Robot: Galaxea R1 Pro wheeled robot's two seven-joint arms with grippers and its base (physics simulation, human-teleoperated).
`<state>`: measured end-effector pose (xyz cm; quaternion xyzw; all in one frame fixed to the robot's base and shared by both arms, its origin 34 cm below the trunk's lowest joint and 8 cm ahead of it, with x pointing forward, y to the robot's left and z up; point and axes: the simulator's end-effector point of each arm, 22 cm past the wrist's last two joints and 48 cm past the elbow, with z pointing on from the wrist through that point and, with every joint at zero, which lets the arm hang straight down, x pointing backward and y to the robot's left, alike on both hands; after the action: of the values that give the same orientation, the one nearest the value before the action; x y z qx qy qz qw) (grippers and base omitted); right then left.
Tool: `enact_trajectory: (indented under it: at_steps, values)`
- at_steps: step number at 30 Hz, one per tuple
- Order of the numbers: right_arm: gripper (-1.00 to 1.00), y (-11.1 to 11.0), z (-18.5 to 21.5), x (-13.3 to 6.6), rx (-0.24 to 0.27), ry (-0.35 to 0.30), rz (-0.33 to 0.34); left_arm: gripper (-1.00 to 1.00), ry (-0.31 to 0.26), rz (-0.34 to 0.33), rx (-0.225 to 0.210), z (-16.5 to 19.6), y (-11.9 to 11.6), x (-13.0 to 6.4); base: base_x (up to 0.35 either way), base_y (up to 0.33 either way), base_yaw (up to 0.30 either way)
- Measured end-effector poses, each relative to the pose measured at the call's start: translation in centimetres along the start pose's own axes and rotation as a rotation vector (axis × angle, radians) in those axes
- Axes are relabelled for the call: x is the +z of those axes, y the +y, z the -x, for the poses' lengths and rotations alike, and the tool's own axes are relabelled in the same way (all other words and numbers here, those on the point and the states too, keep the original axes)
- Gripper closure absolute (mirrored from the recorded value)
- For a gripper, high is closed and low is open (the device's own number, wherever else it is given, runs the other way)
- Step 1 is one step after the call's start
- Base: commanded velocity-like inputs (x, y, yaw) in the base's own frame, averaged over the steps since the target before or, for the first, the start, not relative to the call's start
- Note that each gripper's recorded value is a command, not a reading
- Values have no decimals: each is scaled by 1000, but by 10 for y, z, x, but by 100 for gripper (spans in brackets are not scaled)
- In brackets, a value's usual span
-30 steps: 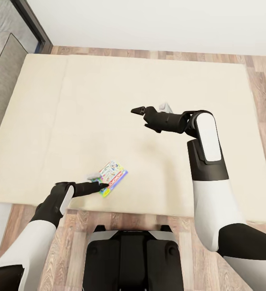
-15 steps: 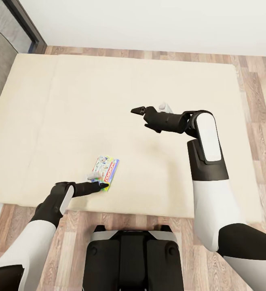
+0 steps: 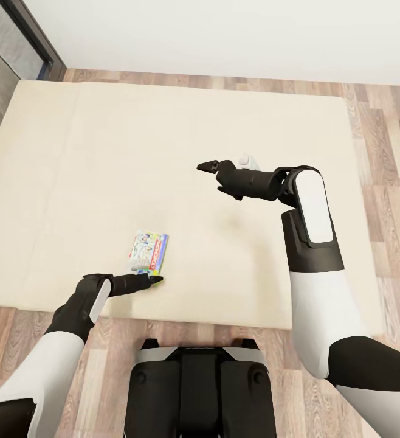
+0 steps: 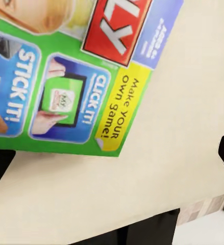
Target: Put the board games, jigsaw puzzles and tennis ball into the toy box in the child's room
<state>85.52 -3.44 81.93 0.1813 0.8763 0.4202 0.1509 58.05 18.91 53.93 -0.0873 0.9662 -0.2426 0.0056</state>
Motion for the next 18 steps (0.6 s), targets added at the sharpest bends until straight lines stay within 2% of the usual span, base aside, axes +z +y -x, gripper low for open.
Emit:
enact_trajectory:
  at_steps: [5, 18]
  values:
    - [-100, 0, 0, 0, 0, 0, -1, -100, -1, 0, -1, 0, 0, 0, 0, -180, 0]
    - [-100, 0, 0, 0, 0, 0, -1, -100, -6, 3, -4, 2, 3, -2, -52, -56, 0]
